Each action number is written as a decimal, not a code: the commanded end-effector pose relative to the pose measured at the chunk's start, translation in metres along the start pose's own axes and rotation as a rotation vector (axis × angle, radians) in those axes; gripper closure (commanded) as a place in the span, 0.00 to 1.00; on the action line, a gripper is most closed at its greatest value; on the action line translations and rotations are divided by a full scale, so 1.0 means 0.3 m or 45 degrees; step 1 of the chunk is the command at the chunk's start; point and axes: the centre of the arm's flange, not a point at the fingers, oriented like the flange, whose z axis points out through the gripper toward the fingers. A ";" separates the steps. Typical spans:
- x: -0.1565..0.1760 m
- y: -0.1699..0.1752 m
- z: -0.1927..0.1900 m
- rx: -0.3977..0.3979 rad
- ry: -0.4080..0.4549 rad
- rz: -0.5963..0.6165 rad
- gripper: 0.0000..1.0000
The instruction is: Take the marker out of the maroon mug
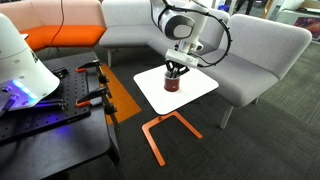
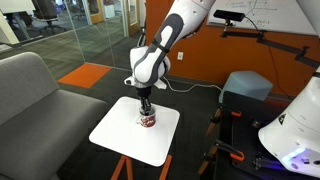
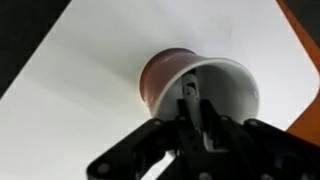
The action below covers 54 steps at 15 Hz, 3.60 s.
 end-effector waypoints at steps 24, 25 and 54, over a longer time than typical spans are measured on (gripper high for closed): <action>0.637 -0.024 -0.089 0.144 -0.145 0.101 0.95; 0.675 -0.014 -0.056 0.184 -0.158 0.126 0.95; 0.576 0.101 -0.192 -0.163 -0.004 0.423 0.00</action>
